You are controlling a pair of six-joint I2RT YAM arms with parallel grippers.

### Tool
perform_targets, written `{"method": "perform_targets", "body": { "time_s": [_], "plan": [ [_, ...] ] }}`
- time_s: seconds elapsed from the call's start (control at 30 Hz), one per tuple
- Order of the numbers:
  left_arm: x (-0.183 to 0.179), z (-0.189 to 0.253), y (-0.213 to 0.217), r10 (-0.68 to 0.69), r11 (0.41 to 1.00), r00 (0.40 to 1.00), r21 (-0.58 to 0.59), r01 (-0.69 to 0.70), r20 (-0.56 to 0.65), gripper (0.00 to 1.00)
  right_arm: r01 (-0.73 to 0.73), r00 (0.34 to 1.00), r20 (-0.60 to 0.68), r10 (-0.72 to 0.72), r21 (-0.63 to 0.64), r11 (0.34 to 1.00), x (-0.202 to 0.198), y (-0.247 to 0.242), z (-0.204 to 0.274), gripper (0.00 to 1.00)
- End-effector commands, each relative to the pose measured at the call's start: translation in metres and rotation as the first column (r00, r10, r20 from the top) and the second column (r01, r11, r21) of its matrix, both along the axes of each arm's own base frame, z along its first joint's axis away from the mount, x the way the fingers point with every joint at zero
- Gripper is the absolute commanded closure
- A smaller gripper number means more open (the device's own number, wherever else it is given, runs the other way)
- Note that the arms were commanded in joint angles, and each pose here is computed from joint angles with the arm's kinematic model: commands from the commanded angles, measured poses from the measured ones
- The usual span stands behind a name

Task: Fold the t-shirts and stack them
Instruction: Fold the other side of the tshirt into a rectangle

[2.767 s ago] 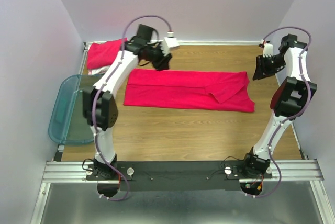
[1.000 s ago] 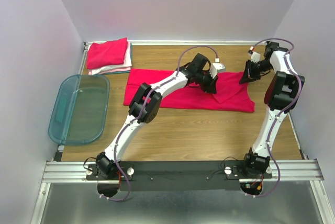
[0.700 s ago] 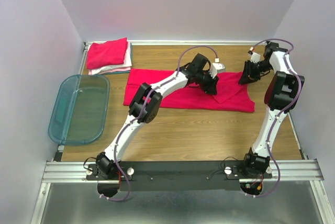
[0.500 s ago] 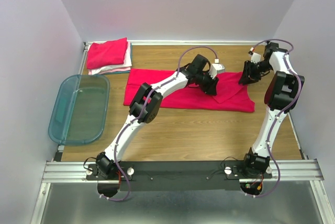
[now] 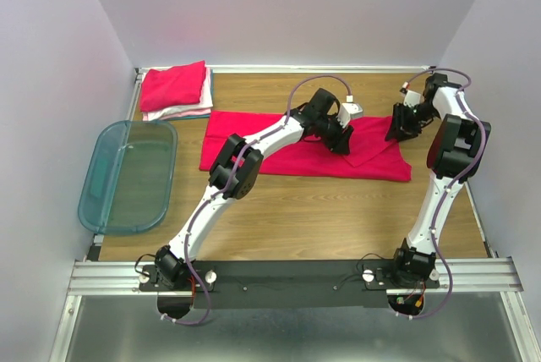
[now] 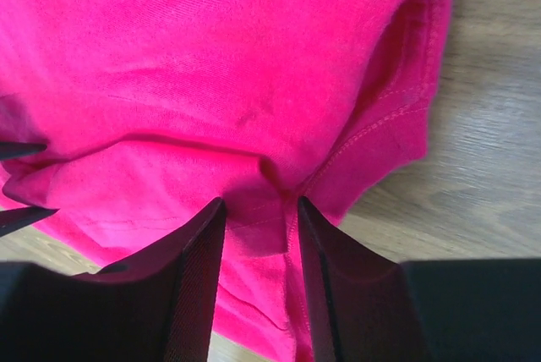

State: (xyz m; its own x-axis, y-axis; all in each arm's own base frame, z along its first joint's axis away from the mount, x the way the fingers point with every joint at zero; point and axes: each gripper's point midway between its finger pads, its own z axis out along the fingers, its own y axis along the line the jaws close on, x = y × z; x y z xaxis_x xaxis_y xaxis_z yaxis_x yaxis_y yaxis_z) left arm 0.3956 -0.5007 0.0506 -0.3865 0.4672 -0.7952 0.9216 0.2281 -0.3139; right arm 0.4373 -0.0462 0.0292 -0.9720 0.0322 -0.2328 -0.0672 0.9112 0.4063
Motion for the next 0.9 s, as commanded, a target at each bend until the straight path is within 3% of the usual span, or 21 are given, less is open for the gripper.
{"method": "perform_targets", "body": {
  "time_s": [0.0, 0.07, 0.1, 0.23, 0.3, 0.47, 0.87],
  "plan": [
    [-0.005, -0.024, 0.004, 0.001, 0.999, 0.999, 0.034, 0.000, -0.034, 0.48, -0.022, 0.999, 0.045, 0.021, 0.023, 0.999, 0.003, 0.012, 0.015, 0.58],
    [-0.005, -0.023, 0.004, -0.003, 0.999, 0.999, 0.034, 0.004, -0.034, 0.54, -0.027, 0.998, 0.054, 0.025, 0.038, 0.999, 0.003, 0.015, 0.018, 0.64],
    [-0.005, -0.022, 0.004, -0.006, 0.999, 1.000, 0.031, 0.007, -0.030, 0.57, -0.028, 0.998, 0.057, 0.025, 0.042, 0.999, 0.004, 0.016, 0.019, 0.73],
    [-0.005, -0.015, 0.002, -0.018, 1.000, 1.000, 0.012, 0.018, -0.022, 0.76, -0.031, 0.996, 0.086, 0.026, 0.059, 0.998, 0.009, 0.018, 0.029, 0.91],
    [-0.005, -0.010, 0.000, -0.021, 1.000, 1.000, 0.001, 0.021, -0.018, 0.81, -0.035, 0.994, 0.105, 0.027, 0.073, 0.997, 0.012, 0.021, 0.036, 0.99],
    [-0.002, -0.001, 0.000, -0.024, 0.999, 1.000, -0.022, 0.023, -0.012, 1.00, -0.043, 0.988, 0.152, 0.028, 0.097, 0.994, 0.018, 0.026, 0.054, 0.99],
    [0.012, 0.022, 0.007, 0.012, 0.998, 1.000, -0.069, -0.010, 0.025, 1.00, -0.050, 0.982, 0.187, 0.032, 0.094, 0.994, 0.030, 0.028, 0.063, 0.99]
  ]
}}
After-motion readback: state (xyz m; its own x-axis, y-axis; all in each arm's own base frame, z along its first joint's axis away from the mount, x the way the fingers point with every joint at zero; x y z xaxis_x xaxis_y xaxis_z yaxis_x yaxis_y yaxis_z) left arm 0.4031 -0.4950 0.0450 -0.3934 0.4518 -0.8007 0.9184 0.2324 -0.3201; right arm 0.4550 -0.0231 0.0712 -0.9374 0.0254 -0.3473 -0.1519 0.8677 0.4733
